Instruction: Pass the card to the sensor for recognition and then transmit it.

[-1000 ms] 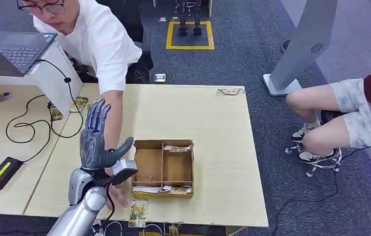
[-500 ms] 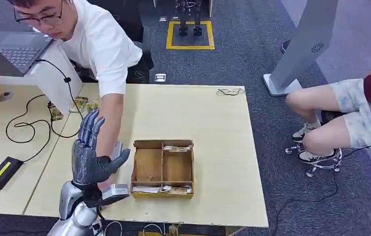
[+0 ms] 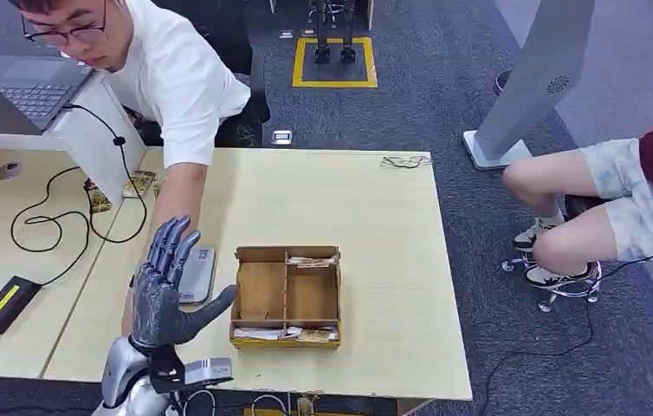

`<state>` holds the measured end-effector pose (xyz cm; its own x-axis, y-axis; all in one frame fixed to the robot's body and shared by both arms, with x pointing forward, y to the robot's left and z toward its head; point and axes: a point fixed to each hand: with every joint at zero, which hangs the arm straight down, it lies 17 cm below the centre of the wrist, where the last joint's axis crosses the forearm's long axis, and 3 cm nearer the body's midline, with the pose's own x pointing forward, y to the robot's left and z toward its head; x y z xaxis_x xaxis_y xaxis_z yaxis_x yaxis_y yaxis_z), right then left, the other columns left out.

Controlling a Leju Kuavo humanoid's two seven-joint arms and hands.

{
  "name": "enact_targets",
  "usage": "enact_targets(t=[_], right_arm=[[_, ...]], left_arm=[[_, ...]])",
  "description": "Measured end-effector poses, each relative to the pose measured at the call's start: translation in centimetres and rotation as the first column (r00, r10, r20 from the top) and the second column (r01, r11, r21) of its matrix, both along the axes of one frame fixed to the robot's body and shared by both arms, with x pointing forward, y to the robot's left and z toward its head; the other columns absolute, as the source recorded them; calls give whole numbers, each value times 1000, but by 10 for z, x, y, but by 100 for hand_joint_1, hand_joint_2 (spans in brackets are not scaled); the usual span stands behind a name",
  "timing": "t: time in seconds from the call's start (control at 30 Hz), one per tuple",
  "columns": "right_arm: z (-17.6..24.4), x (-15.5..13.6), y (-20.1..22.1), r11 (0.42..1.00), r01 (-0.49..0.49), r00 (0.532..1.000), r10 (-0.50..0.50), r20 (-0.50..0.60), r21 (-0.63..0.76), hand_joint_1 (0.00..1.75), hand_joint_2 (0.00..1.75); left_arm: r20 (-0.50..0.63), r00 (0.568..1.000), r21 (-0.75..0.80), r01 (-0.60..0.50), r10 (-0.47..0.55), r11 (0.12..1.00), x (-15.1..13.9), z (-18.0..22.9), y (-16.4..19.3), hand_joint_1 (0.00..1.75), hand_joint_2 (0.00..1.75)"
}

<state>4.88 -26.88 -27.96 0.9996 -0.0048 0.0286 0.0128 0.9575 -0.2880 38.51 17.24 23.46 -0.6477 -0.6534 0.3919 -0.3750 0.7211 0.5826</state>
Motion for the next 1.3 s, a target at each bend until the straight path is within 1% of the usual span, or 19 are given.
enact_targets(t=[0.33, 0.97, 1.3], right_arm=[[0, 0, -1, 1000, 6, 1000, -6, 0, -3, 0, 175], [0, -1, -1, 1000, 10, 1000, -10, -1, -3, 0, 175], [0, -1, -1, 1000, 16, 1000, -16, -2, -5, 0, 175]], left_arm=[[-18, 1000, 3, -20, 20, 1000, 2, -3, 2, 0, 175], [-20, 1000, 3, -20, 20, 1000, 2, -4, 2, 0, 175], [-42, 999, -2, -25, 25, 1000, -2, -11, 1, 0, 175]])
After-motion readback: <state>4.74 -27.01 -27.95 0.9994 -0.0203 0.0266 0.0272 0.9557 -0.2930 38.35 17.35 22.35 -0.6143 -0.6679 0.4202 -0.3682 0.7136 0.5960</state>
